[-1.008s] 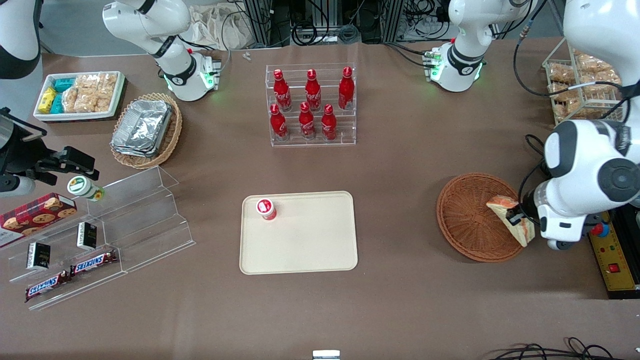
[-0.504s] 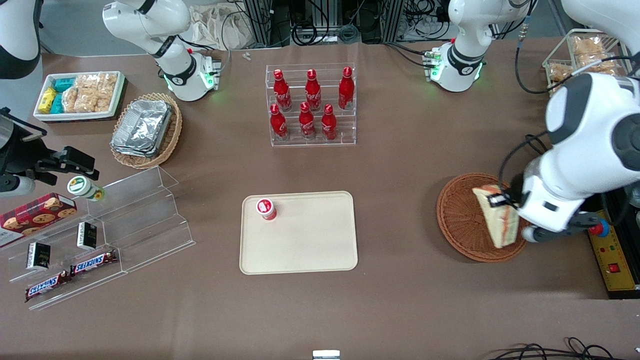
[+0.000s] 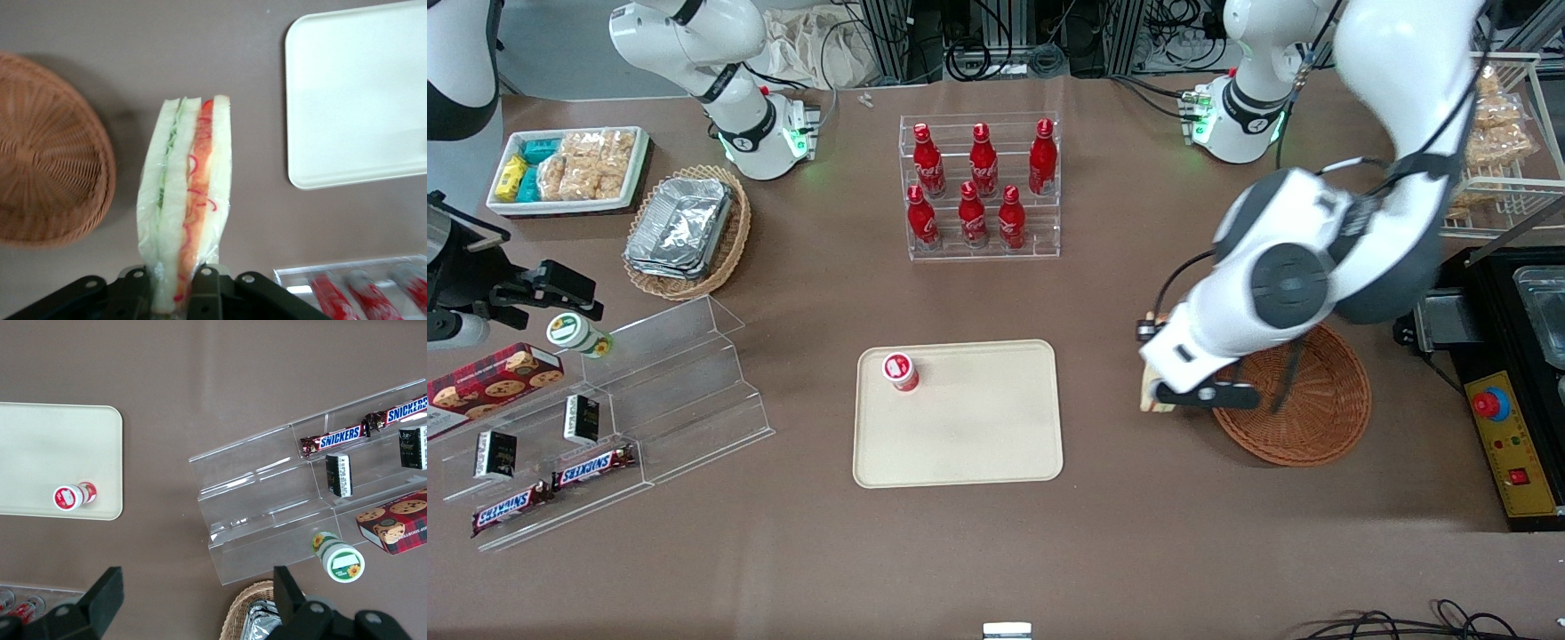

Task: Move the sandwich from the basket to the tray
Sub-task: 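Carry the sandwich over the cream tray and lower it beside the cup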

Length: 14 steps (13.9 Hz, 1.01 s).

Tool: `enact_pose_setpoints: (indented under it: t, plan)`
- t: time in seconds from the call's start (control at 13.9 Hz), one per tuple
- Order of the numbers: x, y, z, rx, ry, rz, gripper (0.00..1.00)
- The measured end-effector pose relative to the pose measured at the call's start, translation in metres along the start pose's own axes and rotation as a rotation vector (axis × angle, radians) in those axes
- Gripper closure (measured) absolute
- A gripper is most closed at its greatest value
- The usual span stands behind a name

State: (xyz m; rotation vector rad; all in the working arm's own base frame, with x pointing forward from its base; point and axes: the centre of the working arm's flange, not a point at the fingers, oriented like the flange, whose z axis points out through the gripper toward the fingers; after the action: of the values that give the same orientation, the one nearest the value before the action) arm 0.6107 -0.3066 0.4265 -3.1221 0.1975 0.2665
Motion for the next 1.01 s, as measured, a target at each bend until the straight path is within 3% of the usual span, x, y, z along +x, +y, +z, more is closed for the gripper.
enact_pose_setpoints:
  t: [0.14, 0.58, 0.79, 1.01]
  plan:
    - [0.001, 0.047, 0.036, 0.028, 0.020, -0.026, 0.81]
    - [0.014, 0.118, 0.116, -0.072, 0.078, -0.137, 0.81]
    - [0.019, 0.136, 0.147, -0.099, 0.110, -0.178, 0.81]
    - [0.018, 0.154, 0.177, -0.087, 0.139, -0.193, 0.81]
